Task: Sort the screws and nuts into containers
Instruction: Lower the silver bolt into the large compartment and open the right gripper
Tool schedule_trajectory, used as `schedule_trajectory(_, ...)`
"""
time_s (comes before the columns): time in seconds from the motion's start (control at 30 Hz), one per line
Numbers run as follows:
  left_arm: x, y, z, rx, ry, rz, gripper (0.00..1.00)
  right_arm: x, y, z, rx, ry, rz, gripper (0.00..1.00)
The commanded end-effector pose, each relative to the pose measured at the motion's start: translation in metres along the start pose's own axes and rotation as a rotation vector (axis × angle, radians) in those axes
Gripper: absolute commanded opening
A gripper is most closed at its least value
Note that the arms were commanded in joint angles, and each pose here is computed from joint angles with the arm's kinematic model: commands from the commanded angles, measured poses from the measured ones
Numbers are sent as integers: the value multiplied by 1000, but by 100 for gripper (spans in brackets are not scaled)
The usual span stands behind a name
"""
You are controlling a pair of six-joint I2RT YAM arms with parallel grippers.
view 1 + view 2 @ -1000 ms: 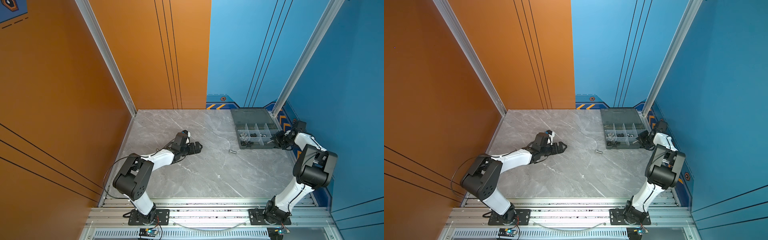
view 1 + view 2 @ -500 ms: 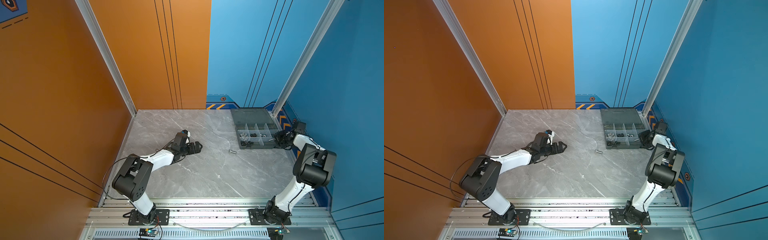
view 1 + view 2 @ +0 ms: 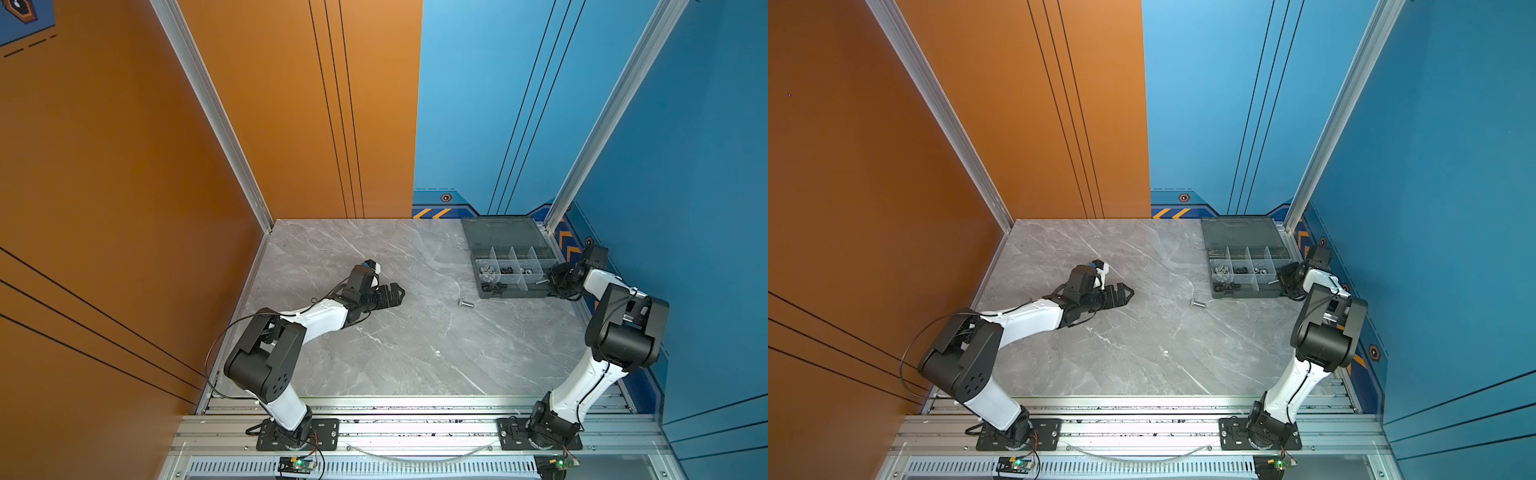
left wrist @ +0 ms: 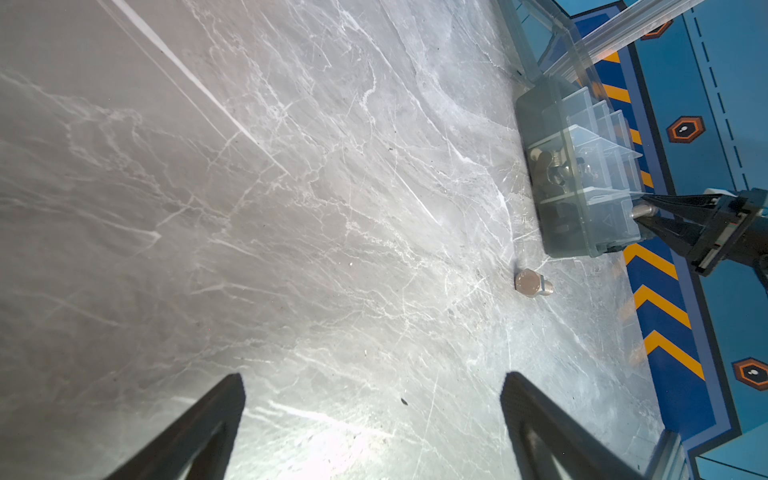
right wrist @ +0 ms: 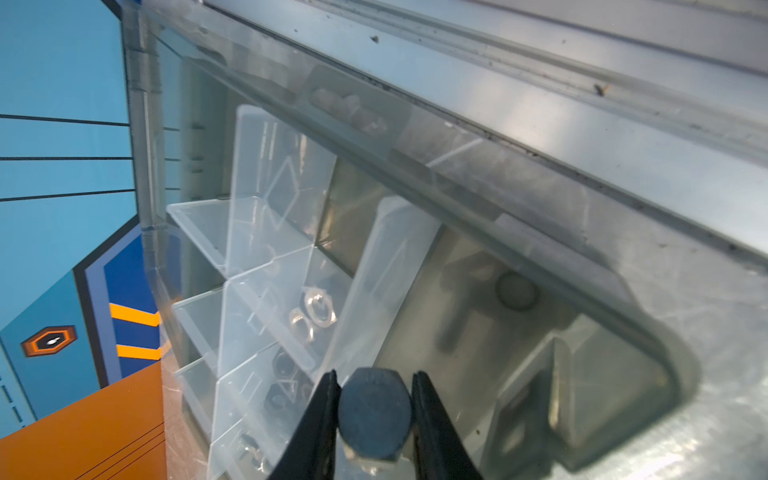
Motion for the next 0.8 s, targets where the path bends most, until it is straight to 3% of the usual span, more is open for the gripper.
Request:
schedule_trajectory(0.0,0,-5,-3,-19,-8,2,98,9,-2,-8,-32,0,-2,16)
schedule_trajectory(0.43,1,-4,-3,-19,-9,3,98,17,-14,-7,-7,-60,6,35)
schedule_trajectory(0.63,0,-2,-2,-17,-10,10,98,21,-24,-4,13,-104,-1,38)
schedule_trajectory(0.77,0,-4,-3,-21,-10,8,98,43,-32,3,41,-219,-79,38)
Point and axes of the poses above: each gripper's point midway between its finger pads, its own y axis out along the fingers, its own x axis along the line the jaws close on, z = x × y, the point moved 1 cm from there along -y, back along the fingers, and after that the axes turned 5 degrees about -y, right-handed, at the moved point
